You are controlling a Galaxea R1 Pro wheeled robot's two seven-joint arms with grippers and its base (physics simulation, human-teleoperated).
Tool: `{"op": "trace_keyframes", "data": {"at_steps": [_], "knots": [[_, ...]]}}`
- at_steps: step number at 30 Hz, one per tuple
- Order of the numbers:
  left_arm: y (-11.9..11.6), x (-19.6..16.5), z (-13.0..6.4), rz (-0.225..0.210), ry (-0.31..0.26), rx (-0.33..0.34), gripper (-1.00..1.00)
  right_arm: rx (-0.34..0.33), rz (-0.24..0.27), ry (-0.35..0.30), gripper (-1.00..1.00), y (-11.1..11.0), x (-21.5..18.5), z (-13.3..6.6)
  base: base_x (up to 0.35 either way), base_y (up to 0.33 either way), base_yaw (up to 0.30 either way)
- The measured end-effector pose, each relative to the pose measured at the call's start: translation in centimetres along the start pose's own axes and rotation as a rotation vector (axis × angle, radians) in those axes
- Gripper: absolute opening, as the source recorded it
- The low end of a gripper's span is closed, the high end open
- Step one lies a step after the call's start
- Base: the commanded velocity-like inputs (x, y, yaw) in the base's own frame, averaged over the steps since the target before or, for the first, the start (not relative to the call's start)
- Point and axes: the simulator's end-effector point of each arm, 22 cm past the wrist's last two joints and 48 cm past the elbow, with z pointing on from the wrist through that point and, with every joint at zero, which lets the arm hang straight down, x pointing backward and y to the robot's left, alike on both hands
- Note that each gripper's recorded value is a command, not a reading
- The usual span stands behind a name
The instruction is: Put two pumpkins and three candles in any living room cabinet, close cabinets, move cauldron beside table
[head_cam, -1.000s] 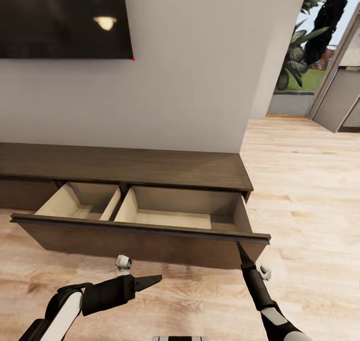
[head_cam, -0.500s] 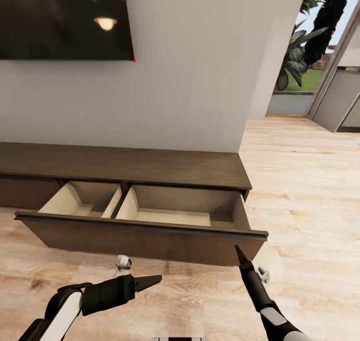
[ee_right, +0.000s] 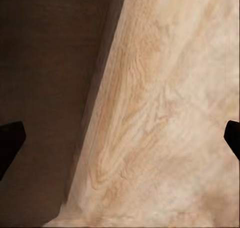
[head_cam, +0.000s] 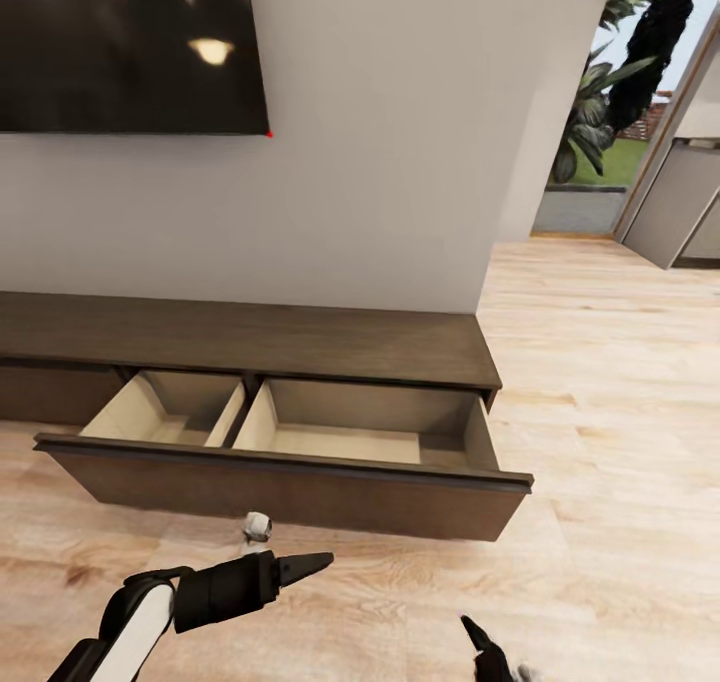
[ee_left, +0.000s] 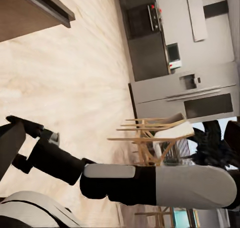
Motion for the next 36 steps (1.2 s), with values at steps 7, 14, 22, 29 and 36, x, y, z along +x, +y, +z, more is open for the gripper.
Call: {"op": "trace_keyframes", "data": {"at_steps": [7, 14, 22, 29, 36], "knots": [[0.1, 1.2, 2.0, -0.008, 0.047, -0.08, 1.0, 0.087, -0.127, 0.13, 1.0, -3.5, -1.3, -4.1, 0.0, 0.0, 0.0], [-1.0, 0.4, 1.9, -0.01, 0.043, -0.091, 1.0, 0.096, -0.141, 0.133, 1.0, -2.8, -1.5, -5.4, 0.0, 0.0, 0.0], [-2.6, -0.3, 1.9, -0.01, 0.046, -0.092, 1.0, 0.097, -0.141, 0.132, 1.0, -1.4, -1.7, -6.4, 0.0, 0.0, 0.0], [-3.9, -0.9, 1.9, -0.01, 0.044, -0.093, 1.0, 0.098, -0.14, 0.132, 1.0, -0.1, -1.8, -7.2, 0.0, 0.0, 0.0], [-4.3, -1.5, 1.9, -0.013, 0.042, -0.136, 1.0, 0.097, -0.142, 0.13, 1.0, 1.2, -2.0, -8.0, 0.0, 0.0, 0.0]]}}
